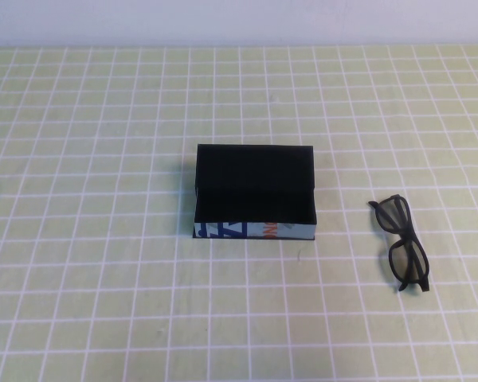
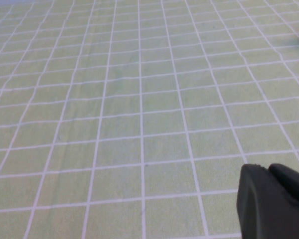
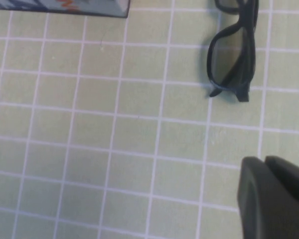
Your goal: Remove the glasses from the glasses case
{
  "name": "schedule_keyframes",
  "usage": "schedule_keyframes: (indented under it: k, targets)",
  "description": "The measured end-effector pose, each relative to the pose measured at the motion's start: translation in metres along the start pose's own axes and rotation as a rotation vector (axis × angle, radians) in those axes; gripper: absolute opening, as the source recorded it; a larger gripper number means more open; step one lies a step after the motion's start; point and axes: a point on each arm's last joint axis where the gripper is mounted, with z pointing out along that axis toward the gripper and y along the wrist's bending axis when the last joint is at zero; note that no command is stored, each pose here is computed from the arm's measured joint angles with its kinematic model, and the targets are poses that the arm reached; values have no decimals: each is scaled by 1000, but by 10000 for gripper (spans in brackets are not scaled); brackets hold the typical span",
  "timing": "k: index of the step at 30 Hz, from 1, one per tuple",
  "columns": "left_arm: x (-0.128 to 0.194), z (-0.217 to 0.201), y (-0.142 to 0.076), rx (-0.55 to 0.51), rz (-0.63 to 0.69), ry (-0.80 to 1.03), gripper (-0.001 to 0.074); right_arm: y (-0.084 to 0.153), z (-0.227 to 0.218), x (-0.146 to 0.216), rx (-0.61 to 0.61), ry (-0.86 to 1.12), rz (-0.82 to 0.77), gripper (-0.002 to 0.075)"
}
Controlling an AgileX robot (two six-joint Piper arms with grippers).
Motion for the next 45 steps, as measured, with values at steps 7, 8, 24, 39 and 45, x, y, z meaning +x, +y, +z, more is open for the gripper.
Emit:
schedule_keyframes:
  k: [7,8,24,39,45]
  targets:
    - [0,0,0,0,0,0,-4,-5,-29,47,-44,-104,-63,-16]
    - [0,0,0,0,0,0,-4,-6,-30,53,-46,-135,-102,-16]
    - [0,0,0,0,0,0,-4,-63,26,140,170,-748,-176,-17]
    - [0,0,0,0,0,0,-4,-61,25,161,104,-739,-104,-17]
    - [0,0,0,0,0,0,-4,-61,25,161,103,-736,-102,-17]
